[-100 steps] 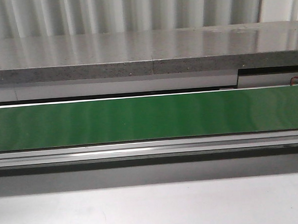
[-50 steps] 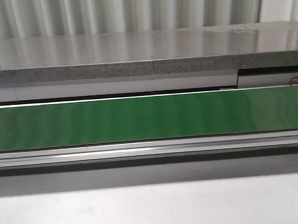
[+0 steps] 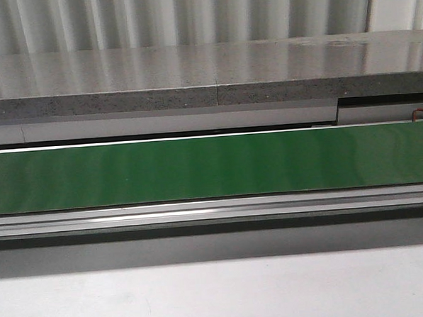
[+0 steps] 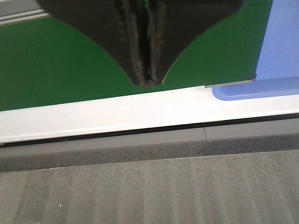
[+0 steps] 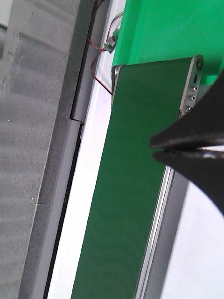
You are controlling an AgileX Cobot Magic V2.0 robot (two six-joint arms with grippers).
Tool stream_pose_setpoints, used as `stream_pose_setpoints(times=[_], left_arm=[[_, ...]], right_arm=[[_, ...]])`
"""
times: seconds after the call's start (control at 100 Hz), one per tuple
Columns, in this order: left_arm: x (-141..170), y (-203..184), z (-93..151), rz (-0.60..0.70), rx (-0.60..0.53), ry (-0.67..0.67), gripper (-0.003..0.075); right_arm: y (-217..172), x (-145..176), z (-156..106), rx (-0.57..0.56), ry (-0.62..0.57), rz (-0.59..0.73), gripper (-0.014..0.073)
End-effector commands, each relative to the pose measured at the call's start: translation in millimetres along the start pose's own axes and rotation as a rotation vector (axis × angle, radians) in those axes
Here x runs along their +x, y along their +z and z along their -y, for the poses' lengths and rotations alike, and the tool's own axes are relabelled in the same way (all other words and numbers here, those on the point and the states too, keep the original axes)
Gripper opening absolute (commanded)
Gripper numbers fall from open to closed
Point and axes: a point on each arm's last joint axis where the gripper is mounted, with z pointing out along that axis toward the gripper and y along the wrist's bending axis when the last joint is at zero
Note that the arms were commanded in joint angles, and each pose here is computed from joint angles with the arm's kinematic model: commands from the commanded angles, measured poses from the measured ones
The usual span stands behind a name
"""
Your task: Move button from right to left
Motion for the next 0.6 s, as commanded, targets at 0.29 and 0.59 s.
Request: stream_pose_setpoints(times=[0.29,0.59], left_arm=[[5.0,-8.1,-2.8,0.251,-0.033,-0.019,-0.0020],[26.5,-18.0,-3.9,0.323,-0.050,-0.018,-0.0020]], right_arm=[[-1.7,-12.9,1.8,0.016,-0.005,0.084,-0.0066],[-1.7,-12.9,1.8,0.016,-0.005,0.084,-0.0066]])
